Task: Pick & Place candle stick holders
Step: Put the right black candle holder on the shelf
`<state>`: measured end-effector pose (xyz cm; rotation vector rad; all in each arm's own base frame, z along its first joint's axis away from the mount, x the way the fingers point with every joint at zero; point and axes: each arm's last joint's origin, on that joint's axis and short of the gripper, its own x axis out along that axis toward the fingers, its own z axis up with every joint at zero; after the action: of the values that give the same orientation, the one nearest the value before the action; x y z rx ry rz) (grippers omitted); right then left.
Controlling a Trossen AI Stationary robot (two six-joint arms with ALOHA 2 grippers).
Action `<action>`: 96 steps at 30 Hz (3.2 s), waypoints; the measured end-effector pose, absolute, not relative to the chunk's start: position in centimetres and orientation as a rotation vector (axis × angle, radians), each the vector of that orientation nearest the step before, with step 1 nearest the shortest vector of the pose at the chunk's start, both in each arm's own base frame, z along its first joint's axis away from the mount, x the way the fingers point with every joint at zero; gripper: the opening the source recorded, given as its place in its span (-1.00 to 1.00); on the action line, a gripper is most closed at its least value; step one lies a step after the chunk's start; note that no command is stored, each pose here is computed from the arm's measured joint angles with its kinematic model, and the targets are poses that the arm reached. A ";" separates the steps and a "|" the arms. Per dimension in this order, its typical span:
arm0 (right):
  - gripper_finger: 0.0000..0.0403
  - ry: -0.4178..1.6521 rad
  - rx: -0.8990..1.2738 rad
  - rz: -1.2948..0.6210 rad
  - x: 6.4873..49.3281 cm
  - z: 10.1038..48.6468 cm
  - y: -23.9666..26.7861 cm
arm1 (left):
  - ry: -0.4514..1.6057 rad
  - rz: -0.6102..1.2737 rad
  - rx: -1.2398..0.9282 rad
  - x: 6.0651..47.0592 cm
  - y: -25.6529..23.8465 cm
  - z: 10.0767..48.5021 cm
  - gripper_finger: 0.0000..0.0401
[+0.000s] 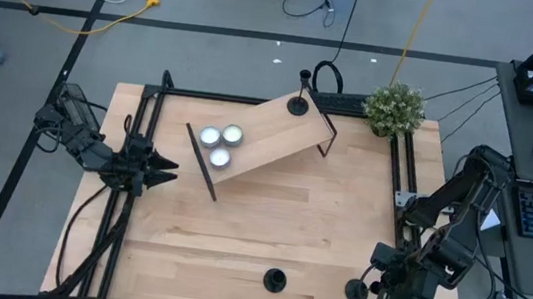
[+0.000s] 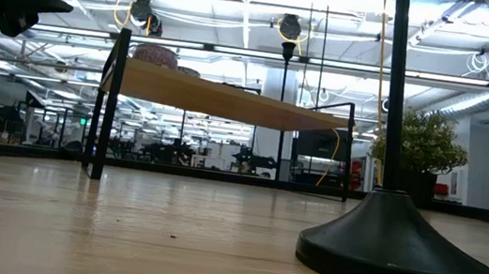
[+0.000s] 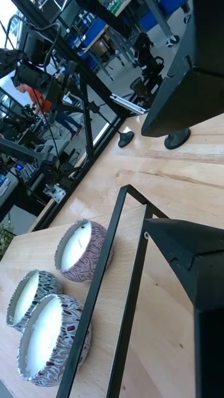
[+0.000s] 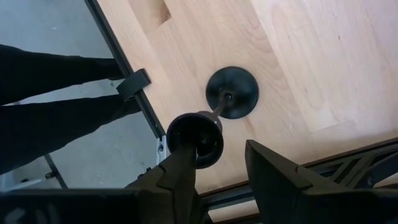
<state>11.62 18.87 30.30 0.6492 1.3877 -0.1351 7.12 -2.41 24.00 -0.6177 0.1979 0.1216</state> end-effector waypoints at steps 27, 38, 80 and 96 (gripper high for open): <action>-0.92 1.408 0.770 -0.187 12.6 27.2 17.9 | 0.197 0.123 -0.624 7.1 -2.4 24.0 0.16; -0.94 1.109 0.926 -0.053 15.7 30.1 14.7 | 0.198 0.122 -0.622 7.1 -2.4 24.0 0.16; -0.94 0.753 0.280 -0.532 19.2 44.7 -6.0 | -0.129 0.529 -0.150 13.0 -4.5 31.8 0.16; -0.94 0.911 0.390 -0.548 21.5 41.9 -10.9 | 0.053 0.626 0.021 18.5 -5.7 33.9 0.16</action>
<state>21.48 -10.87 41.88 0.3903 0.9107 -0.5482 18.55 -5.69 33.94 0.0209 0.0527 0.6256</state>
